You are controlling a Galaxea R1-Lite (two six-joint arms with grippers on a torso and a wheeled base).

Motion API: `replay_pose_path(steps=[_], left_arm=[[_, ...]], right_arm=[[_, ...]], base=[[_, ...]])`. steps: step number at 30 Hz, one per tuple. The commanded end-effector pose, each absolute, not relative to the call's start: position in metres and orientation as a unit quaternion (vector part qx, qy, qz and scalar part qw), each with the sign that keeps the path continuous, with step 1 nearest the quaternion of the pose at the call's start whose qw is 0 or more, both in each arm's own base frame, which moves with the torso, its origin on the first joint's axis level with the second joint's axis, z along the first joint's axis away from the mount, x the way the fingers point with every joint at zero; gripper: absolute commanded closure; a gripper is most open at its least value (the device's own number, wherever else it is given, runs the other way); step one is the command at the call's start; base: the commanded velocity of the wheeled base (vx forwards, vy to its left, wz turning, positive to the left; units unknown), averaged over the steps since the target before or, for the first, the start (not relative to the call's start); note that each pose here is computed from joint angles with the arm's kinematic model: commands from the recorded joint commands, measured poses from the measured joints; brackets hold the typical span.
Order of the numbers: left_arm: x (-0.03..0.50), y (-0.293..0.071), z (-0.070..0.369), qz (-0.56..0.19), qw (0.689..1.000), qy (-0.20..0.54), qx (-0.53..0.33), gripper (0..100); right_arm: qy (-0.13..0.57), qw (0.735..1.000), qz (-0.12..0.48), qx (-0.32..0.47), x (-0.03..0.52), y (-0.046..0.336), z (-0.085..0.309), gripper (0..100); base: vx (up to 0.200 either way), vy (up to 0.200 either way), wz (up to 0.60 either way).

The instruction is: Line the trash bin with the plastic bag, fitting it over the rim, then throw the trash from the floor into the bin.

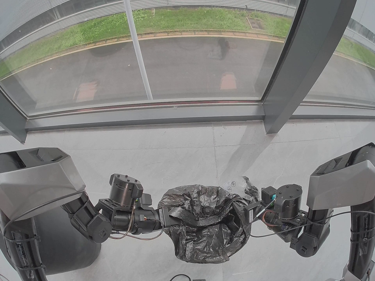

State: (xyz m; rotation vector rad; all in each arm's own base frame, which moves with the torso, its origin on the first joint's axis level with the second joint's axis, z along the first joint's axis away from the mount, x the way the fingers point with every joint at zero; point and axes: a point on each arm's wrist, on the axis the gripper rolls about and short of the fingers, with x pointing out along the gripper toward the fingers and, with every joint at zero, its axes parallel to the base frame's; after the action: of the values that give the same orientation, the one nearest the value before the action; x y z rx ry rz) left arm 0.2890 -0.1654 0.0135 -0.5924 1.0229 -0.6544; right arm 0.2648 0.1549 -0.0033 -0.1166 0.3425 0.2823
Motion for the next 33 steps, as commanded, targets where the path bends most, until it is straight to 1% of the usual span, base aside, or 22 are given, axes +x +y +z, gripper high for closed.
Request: replay_pose_path(steps=[1,7,17,25,28,33], left_arm=[[0.289,-0.166,0.01,-0.301,0.779,0.477,-0.274,100],[0.289,-0.166,0.01,-0.301,0.779,0.477,-0.273,100],[0.292,-0.162,0.012,-0.296,0.784,0.472,-0.275,100],[0.295,-0.155,0.01,-0.286,0.789,0.469,-0.274,100],[0.3,-0.147,0.007,-0.287,0.799,0.462,-0.257,100],[0.3,-0.144,0.005,-0.288,0.801,0.461,-0.252,100]], right_arm=[[0.146,0.979,0.136,-0.044,0.269,0.155,0.007,0],[0.138,0.982,0.127,-0.037,0.273,0.151,0.011,0],[0.138,0.984,0.106,-0.022,0.284,0.142,0.008,0],[0.147,0.985,0.093,-0.019,0.291,0.136,-0.001,0],[0.154,0.983,0.095,-0.018,0.292,0.136,-0.007,0],[0.16,0.982,0.096,-0.02,0.292,0.137,-0.011,0]], base=[[0.0,0.0,0.0],[0.0,0.0,0.0],[0.0,0.0,0.0],[0.0,0.0,0.0],[0.0,0.0,0.0],[0.0,0.0,0.0]])
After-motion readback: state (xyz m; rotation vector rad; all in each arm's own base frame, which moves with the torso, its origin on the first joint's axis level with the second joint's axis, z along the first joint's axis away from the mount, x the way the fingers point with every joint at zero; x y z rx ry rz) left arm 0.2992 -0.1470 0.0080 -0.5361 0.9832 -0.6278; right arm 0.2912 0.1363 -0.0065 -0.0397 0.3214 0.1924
